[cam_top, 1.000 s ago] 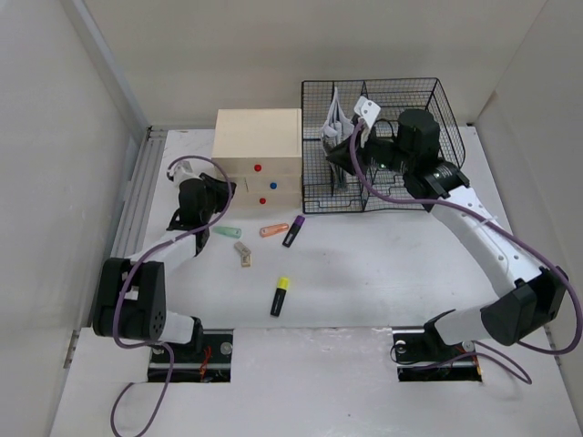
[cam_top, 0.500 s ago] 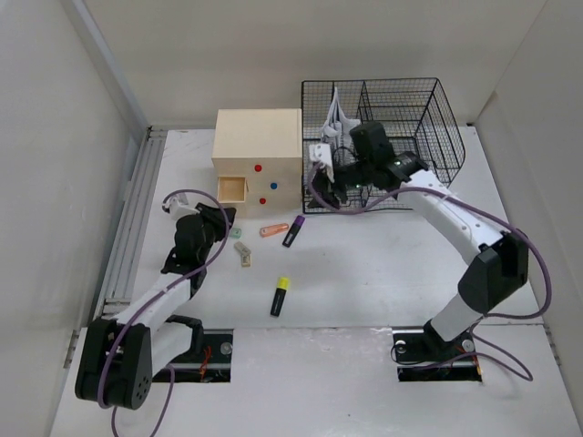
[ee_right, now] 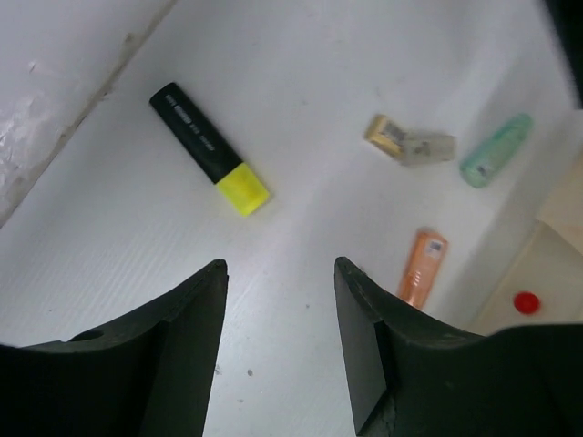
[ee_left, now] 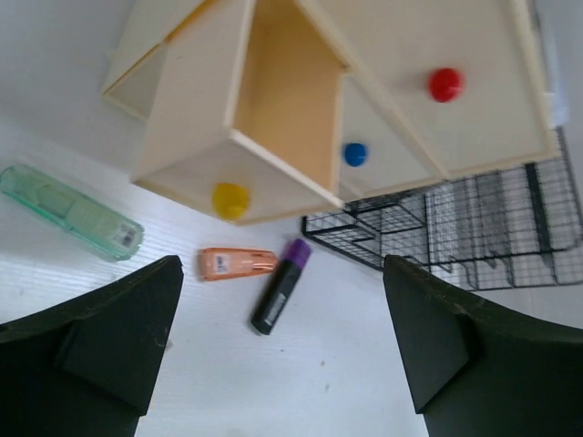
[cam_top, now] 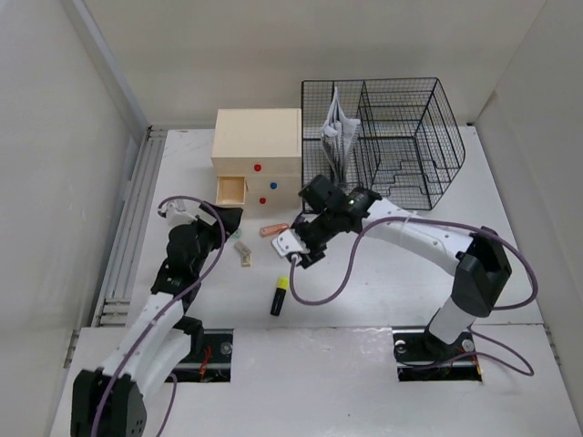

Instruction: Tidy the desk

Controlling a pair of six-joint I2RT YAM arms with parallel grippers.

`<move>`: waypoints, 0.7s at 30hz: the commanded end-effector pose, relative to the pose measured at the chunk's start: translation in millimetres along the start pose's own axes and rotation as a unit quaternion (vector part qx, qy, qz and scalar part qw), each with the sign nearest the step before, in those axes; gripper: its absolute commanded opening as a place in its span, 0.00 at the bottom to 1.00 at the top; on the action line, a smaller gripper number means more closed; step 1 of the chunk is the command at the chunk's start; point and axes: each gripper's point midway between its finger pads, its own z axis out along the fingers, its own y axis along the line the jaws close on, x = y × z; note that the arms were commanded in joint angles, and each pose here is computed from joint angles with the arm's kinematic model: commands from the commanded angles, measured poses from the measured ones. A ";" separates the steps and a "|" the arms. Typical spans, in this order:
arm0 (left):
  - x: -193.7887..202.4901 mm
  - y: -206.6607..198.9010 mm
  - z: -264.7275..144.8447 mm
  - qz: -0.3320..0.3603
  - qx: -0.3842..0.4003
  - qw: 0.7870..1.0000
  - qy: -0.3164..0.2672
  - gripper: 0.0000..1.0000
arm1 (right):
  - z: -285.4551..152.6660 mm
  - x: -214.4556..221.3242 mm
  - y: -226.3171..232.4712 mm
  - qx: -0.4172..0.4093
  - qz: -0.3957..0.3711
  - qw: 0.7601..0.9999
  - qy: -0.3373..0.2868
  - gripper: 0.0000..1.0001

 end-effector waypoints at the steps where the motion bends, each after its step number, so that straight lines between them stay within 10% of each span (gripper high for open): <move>1: -23.1 -29.0 -25.6 0.024 0.031 0.999 -0.032 0.90 | 24.1 15.0 11.3 -0.029 -0.078 0.996 0.044 0.56; 13: -116.3 -83.7 -127.2 0.024 0.058 0.979 -0.193 0.44 | 107.9 34.2 37.1 -0.109 -0.115 0.980 0.124 0.53; 21: -122.8 -83.9 -142.3 0.068 0.045 0.977 -0.199 0.44 | 127.2 44.7 30.5 -0.122 -0.113 0.976 0.143 0.52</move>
